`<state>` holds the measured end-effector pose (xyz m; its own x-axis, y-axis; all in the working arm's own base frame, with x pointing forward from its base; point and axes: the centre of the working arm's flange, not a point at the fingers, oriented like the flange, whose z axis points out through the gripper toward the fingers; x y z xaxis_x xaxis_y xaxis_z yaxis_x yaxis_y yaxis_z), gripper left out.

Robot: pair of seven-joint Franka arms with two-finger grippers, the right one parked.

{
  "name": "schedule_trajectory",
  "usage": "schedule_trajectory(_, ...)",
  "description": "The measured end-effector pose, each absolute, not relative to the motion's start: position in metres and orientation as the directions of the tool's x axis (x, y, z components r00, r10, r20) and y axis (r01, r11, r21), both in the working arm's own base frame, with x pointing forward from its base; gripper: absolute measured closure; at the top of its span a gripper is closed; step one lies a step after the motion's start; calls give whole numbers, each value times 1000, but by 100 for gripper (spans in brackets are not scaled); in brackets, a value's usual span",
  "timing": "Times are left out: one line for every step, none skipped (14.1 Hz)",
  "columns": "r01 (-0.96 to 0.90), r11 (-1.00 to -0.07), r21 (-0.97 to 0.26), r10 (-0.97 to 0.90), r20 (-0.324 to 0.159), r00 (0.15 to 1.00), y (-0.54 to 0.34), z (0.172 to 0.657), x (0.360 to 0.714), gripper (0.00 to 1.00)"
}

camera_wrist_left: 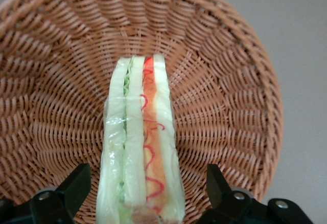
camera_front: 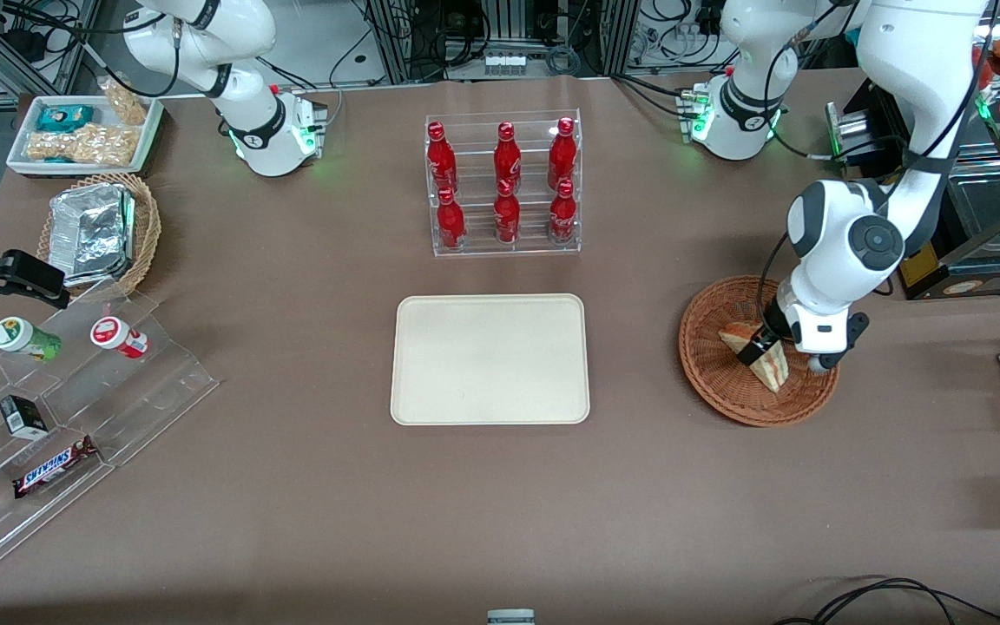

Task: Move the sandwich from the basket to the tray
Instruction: 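Lower the open left gripper around the sandwich and close it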

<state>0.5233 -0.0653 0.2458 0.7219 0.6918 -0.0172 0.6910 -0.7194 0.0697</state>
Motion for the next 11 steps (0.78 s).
schedule_trajectory(691,-719,66,692,-22,722,-65,243,523,0)
schedule_trajectory(692,-719,64,692,-25,721,-65,241,522,0)
schedule_trajectory(692,-719,63,692,-26,721,-65,240,522,9)
schedule_trajectory(692,-719,64,693,-25,721,-65,241,523,19)
schedule_trajectory(693,-718,65,693,-24,721,-65,242,523,30)
schedule_trajectory(692,-718,67,693,-21,721,-65,243,524,41)
schedule_trajectory(692,-718,70,693,-18,721,-65,245,525,49)
schedule_trajectory(692,-718,74,693,-13,721,-65,248,526,58)
schedule_trajectory(690,-719,75,692,-9,722,-65,253,526,67)
schedule_trajectory(688,-722,70,689,-8,724,-65,259,526,74)
schedule_trajectory(679,-732,57,680,-10,733,-65,268,525,78)
